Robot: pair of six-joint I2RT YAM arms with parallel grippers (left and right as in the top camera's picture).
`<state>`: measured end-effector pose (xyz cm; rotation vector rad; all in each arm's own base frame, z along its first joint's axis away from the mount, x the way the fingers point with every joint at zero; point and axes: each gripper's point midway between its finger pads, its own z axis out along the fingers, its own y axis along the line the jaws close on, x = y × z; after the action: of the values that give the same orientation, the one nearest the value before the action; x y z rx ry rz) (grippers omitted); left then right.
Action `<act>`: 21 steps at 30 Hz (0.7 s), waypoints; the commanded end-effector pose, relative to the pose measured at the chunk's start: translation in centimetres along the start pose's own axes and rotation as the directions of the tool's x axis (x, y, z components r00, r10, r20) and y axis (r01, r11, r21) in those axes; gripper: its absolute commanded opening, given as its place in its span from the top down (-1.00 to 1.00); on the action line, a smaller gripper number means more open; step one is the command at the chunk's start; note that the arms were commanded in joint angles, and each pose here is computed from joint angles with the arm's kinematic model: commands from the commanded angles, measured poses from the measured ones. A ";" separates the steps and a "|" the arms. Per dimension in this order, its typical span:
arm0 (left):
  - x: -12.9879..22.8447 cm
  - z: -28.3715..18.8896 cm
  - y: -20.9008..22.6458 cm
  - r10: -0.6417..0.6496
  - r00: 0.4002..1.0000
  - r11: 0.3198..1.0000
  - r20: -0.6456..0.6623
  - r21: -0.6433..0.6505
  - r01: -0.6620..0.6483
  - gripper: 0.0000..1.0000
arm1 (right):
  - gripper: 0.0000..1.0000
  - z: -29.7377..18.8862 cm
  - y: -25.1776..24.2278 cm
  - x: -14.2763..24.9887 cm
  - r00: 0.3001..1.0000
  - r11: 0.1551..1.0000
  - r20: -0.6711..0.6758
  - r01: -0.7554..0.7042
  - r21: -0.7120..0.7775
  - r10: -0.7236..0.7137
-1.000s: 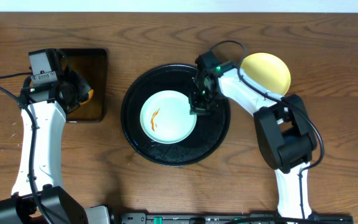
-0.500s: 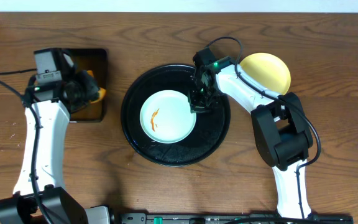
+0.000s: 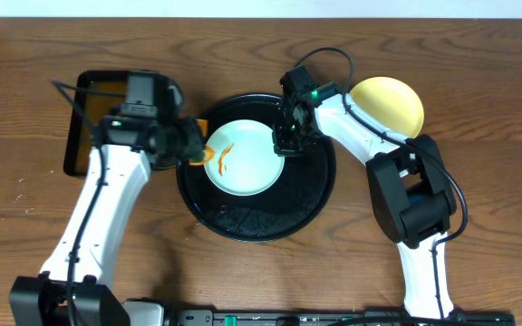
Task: Clean dirty plates on tray and stack at the side
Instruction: 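Bring the sponge in the left gripper onto the light-blue plate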
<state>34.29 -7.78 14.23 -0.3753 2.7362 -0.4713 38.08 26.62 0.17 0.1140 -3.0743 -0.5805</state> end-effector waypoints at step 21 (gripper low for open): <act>4.0 15.0 -2.6 -0.093 0.976 0.995 -0.197 -0.039 0.087 0.84 | 0.98 2.2 -4.1 -0.2 0.997 0.975 0.042 -0.066 0.212 0.058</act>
<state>37.40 -14.66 1.98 -0.4461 2.8976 -0.5010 38.39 26.53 0.10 0.0763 -3.1015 -0.5389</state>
